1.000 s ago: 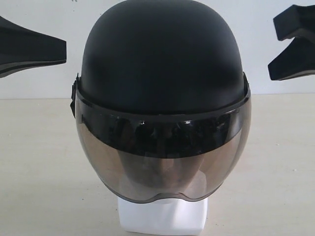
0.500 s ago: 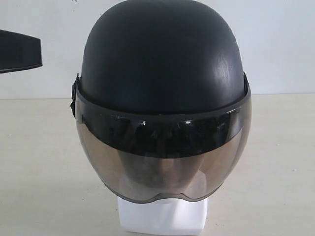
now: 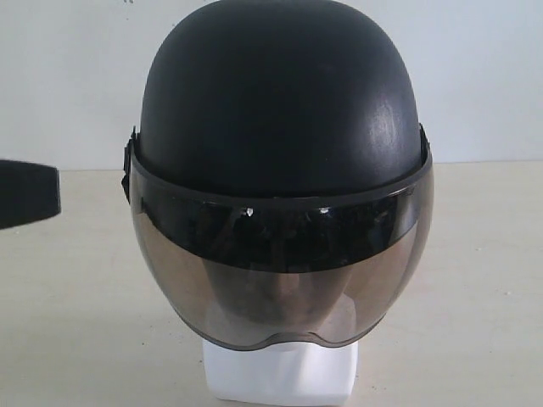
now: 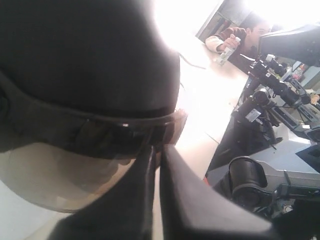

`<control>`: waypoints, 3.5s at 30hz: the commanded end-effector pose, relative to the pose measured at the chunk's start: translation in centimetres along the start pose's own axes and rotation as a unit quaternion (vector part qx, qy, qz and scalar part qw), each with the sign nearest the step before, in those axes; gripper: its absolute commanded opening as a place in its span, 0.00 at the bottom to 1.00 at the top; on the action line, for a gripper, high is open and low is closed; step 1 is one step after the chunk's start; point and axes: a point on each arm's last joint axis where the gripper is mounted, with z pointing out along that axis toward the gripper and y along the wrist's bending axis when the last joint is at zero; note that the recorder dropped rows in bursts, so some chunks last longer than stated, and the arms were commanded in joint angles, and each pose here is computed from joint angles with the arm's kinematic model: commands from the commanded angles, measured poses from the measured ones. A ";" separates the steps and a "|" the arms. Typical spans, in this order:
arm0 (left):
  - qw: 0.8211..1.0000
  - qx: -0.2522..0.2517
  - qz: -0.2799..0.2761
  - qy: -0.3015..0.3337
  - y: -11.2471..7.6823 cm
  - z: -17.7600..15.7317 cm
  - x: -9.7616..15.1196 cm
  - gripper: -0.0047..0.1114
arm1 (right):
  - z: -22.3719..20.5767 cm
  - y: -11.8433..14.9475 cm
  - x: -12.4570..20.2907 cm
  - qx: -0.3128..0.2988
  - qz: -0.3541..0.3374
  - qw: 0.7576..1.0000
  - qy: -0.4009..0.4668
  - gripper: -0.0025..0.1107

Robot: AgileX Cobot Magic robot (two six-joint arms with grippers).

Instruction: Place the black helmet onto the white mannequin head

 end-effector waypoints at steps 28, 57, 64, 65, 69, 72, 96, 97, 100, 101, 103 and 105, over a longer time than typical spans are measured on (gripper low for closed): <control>0.997 0.000 0.076 -0.010 -1.3 -0.6 1.1 0.08 | -0.1 0.1 0.0 -0.003 -0.001 1.000 -0.008 0.02; 0.815 0.003 -0.114 -0.568 -10.6 -12.7 2.9 0.08 | -0.1 0.1 0.0 -0.003 0.000 1.000 -0.008 0.02; 0.795 -0.052 -0.182 -0.576 -7.5 -12.1 3.9 0.08 | -0.1 0.1 0.0 -0.003 -0.001 1.000 -0.008 0.02; 0.804 -0.092 -0.144 -0.570 -7.0 -11.9 4.1 0.08 | -0.1 0.1 0.0 -0.003 -0.001 1.000 -0.008 0.02; 0.823 -0.244 0.017 -0.512 -4.7 -10.8 5.4 0.08 | -0.1 0.1 0.0 -0.003 -0.001 1.000 -0.008 0.02; 0.834 -0.339 0.080 -0.428 -2.3 -9.6 7.1 0.08 | -0.1 0.1 0.0 -0.003 -0.001 1.000 -0.008 0.02; 0.867 -0.443 0.086 -0.209 4.8 -6.2 14.9 0.08 | -0.1 0.1 0.0 -0.007 0.001 1.000 -0.008 0.02; 0.868 -0.444 0.084 -0.205 5.0 -6.1 15.2 0.08 | -0.1 0.1 0.0 -0.007 0.001 1.000 -0.008 0.02; 0.869 -0.446 0.082 -0.198 5.3 -6.0 15.6 0.08 | -0.1 0.1 0.0 -0.007 0.001 1.000 -0.008 0.02; 0.869 -0.447 0.082 -0.195 5.3 -6.0 15.6 0.08 | -0.1 0.1 0.0 -0.007 0.001 1.000 -0.008 0.02; 0.872 -0.452 0.073 -0.174 5.4 -5.9 16.0 0.08 | -0.1 0.1 0.0 -0.007 0.001 1.000 -0.008 0.02; 0.875 -0.456 0.062 -0.151 5.6 -5.8 16.5 0.08 | -0.1 0.1 0.0 -0.007 0.001 1.000 -0.008 0.02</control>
